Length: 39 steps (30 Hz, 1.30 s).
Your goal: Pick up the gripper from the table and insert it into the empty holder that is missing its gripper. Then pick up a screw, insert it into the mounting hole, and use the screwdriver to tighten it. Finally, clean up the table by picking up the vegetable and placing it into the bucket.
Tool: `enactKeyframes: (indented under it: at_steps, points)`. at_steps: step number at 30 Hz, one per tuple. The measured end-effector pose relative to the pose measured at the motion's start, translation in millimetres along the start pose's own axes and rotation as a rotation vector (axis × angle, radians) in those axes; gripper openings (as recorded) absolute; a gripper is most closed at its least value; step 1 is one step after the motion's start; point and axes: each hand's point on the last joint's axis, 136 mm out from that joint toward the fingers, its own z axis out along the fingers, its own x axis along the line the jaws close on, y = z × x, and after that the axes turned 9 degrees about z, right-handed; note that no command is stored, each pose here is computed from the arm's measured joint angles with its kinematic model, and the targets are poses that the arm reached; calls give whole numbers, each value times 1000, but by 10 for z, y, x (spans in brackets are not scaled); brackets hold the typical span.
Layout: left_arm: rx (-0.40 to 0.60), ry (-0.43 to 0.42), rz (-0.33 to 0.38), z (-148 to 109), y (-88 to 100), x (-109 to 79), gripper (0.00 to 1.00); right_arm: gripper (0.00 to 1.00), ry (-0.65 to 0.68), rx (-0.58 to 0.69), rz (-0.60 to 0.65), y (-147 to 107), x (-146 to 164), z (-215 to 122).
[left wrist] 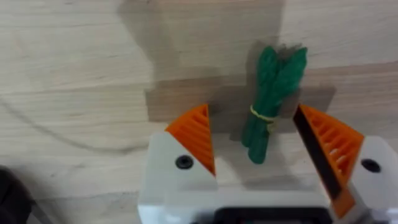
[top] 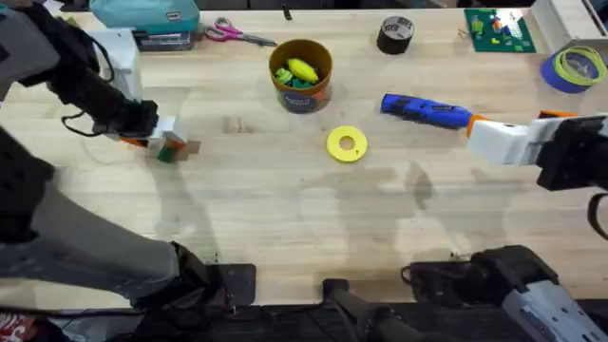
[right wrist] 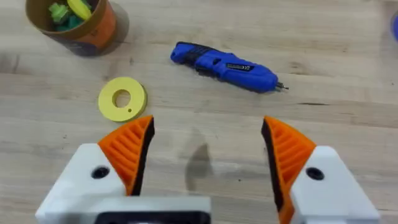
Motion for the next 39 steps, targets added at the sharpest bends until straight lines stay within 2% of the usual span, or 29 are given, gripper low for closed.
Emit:
enactKeyframes:
  at_steps: [3, 5, 6, 9, 10, 20, 23, 25, 29, 32, 36, 39]
  points:
    - [24, -7, 3, 84, -16, 15, 714, 995, 0, -1, 0, 1, 0, -1]
    - [12, -8, 4, 78, 11, 20, 614, 995, 0, -1, 0, 1, 0, -1]
    - [10, -13, 5, 82, 17, 11, 528, 995, 0, -1, 0, 1, 0, -1]
    - [2, -22, 11, 83, 39, -13, 88, 995, 0, 0, 0, 1, 0, 0]
    - [-5, -24, 13, 79, 54, -13, 30, 995, 0, -1, 0, 2, 1, -1]
    - [-2, -48, 13, 73, 43, -60, 23, 995, 1, -2, 0, 5, 1, 0]
    - [5, -73, 10, 0, 44, -102, 23, 995, 1, -2, 0, 5, 1, 0]
    - [-11, -80, 10, -104, 114, -95, 23, 995, 1, -3, 0, 6, 1, -1]
    - [-96, -54, 17, -431, 400, -30, 23, 995, 1, -3, 0, 6, 2, -1]
    - [-178, -21, 37, -758, 663, -80, 23, 995, 1, -3, 0, 6, 2, -1]
    - [-300, 19, 112, -1254, 1046, -369, 23, 995, 1, -3, 0, 6, 2, -1]
    - [-381, 22, 176, -1580, 1307, -736, 23, 995, 1, -2, 0, 5, 1, 0]
